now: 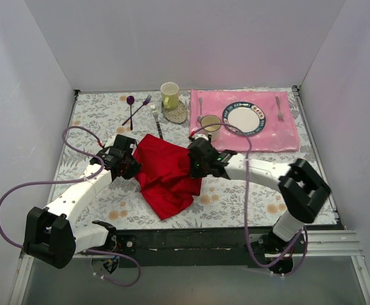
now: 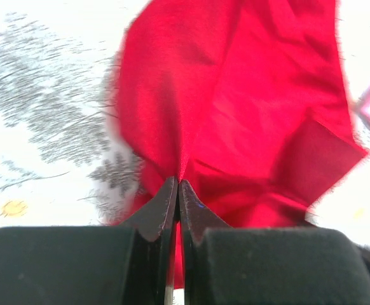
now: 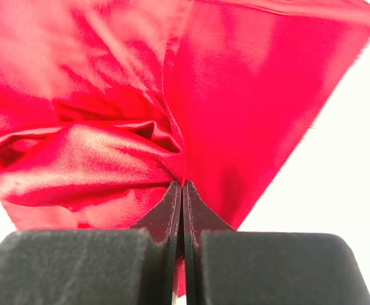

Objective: Fold the napkin, place the utensils inside, and roll it up
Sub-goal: Flatten the napkin out

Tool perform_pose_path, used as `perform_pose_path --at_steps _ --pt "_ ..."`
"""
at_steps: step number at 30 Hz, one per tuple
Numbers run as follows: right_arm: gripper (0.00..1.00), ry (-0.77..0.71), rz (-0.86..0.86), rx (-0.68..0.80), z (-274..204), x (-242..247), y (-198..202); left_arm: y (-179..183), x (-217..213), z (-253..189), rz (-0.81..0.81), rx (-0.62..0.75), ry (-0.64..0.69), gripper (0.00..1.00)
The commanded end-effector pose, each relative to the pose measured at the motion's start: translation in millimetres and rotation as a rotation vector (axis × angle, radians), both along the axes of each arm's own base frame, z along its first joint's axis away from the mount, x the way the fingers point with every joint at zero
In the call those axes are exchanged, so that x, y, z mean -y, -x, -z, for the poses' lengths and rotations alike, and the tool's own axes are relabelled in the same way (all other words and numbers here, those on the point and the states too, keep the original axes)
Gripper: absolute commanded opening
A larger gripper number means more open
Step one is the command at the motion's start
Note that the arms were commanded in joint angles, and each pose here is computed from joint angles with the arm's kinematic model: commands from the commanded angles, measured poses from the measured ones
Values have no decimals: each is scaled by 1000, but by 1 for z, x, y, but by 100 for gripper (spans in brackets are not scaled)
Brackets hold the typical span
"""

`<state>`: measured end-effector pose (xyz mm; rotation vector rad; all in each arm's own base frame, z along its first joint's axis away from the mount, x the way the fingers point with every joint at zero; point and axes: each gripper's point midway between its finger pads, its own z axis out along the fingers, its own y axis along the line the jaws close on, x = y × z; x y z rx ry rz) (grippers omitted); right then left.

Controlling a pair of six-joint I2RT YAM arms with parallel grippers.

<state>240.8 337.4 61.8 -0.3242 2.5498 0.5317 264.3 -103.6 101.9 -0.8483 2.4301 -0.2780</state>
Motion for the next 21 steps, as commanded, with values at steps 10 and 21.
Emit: perform_pose_path --at_steps 10,21 --pt "1 -50 -84 175 -30 112 14 2 -4 -7 -5 -13 31 74" --pt "65 104 114 186 -20 182 4 -95 23 -10 213 12 -106 98"
